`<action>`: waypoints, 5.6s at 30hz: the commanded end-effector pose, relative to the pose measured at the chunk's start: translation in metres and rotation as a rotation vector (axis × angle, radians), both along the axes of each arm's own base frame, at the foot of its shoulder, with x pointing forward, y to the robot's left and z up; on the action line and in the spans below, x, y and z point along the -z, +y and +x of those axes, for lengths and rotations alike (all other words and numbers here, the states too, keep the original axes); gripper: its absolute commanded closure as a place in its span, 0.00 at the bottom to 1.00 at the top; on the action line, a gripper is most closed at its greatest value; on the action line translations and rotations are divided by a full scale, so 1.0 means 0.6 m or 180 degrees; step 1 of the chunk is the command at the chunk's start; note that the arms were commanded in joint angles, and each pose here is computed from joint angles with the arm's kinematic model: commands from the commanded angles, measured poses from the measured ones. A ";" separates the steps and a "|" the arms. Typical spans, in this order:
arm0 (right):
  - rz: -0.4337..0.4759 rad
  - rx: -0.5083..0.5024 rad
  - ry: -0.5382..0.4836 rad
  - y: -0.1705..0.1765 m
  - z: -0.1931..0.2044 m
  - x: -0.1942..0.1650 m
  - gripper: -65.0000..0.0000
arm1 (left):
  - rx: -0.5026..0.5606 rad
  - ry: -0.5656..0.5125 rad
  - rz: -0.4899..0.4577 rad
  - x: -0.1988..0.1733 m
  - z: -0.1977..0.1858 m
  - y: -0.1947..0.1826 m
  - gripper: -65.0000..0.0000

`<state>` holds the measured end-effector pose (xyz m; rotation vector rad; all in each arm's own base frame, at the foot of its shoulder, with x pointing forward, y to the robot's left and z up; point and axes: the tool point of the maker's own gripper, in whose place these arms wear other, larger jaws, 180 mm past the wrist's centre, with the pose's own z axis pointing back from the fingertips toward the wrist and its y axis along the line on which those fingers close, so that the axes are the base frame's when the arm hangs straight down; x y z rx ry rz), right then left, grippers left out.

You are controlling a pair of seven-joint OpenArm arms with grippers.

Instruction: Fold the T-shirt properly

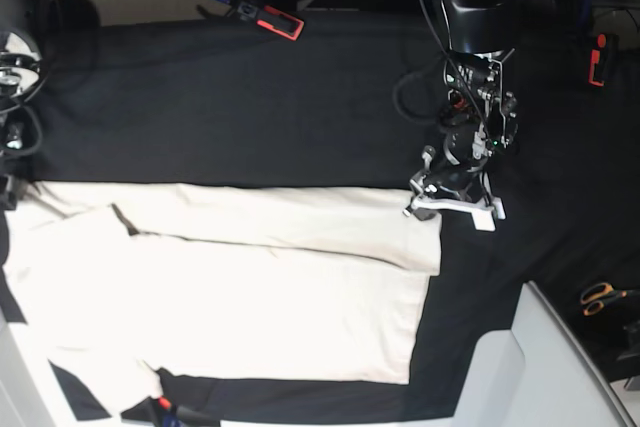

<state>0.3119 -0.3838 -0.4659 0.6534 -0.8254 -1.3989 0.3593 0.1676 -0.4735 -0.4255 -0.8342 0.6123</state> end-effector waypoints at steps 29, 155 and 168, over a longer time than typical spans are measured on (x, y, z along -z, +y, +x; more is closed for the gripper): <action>0.0091 0.0525 0.0062 -0.050 0.003 0.014 0.83 | -0.0015 -0.0189 0.0019 -0.029 0.027 0.006 1.00; -0.2593 -0.1793 0.0439 -0.061 0.045 -0.026 0.30 | 0.0356 0.0054 0.1403 -0.215 -0.160 0.235 0.45; -0.2611 -0.1970 0.0493 -0.041 0.047 -0.013 0.45 | 0.0363 0.0058 0.1430 -0.217 -0.160 0.239 0.45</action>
